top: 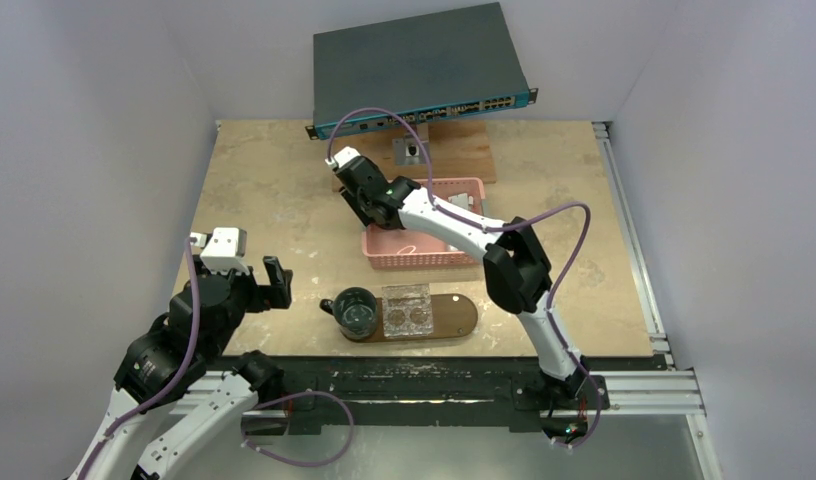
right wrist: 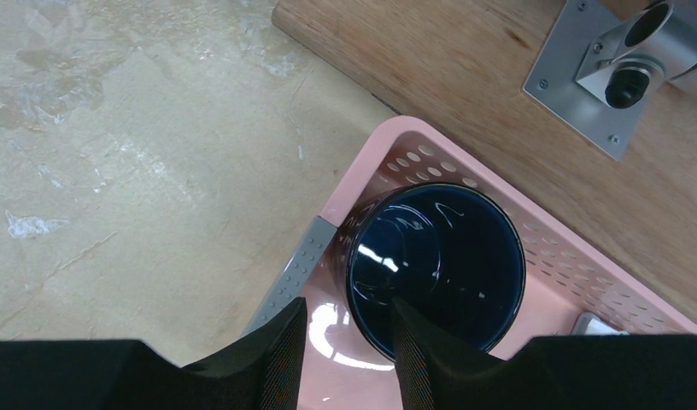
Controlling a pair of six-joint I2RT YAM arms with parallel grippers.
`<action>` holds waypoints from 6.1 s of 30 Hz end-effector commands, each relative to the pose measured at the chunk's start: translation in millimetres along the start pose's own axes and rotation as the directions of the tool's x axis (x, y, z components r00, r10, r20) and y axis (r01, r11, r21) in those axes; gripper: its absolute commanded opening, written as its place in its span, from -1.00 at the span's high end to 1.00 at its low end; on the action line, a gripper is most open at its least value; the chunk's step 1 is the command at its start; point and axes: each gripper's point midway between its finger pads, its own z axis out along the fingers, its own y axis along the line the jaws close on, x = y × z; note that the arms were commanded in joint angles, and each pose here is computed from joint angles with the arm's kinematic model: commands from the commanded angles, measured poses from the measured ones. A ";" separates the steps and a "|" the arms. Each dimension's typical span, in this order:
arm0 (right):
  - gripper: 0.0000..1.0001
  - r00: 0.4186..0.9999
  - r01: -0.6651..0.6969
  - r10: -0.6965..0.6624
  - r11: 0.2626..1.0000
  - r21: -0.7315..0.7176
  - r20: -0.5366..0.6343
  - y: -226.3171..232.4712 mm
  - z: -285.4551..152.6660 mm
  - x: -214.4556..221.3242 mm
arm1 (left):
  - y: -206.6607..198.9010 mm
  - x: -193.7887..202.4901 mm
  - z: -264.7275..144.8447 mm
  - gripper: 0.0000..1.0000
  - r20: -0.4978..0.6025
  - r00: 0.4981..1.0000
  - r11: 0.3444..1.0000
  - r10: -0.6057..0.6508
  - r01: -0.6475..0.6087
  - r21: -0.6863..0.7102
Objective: Prepare toiletry sets of a toothbrush and toothpaste on the tray
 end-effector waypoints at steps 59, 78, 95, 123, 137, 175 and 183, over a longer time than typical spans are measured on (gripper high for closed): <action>1.00 0.978 0.189 -0.162 0.954 -0.231 0.129 -24.0 -135.3 -4.0 | -2.5 -1.6 0.4 -1.00 0.011 1.000 1.000 -0.004 0.004 0.016; 1.00 0.960 0.272 -0.241 0.919 -0.286 0.139 -48.1 -219.6 102.5 | -5.7 -4.0 -4.7 -1.00 0.033 0.999 0.998 -0.019 0.017 0.052; 1.00 0.991 0.119 -0.133 0.920 -0.374 -0.010 -2.0 -228.0 170.5 | -5.9 -3.5 -4.6 -1.00 0.034 0.999 0.998 -0.019 0.018 0.054; 1.00 0.979 -0.136 0.093 0.962 -0.238 -0.181 11.7 -198.7 196.8 | -4.4 -2.9 -3.9 -1.00 0.030 0.999 0.999 -0.016 0.015 0.044; 0.90 0.979 -0.152 0.114 0.963 -0.224 -0.172 12.6 -193.8 203.3 | -5.2 -2.2 -2.2 -1.00 0.022 1.000 0.999 -0.013 0.012 0.041; 0.43 0.985 -0.161 0.139 0.954 -0.251 -0.101 0.2 -229.5 166.4 | -4.9 -1.3 -1.5 -1.00 0.018 1.000 0.999 -0.010 0.010 0.038; 0.25 0.988 -0.147 0.154 0.967 -0.208 0.019 -21.6 -247.7 129.8 | -4.7 -1.7 -1.5 -1.00 0.018 1.000 0.999 -0.011 0.010 0.036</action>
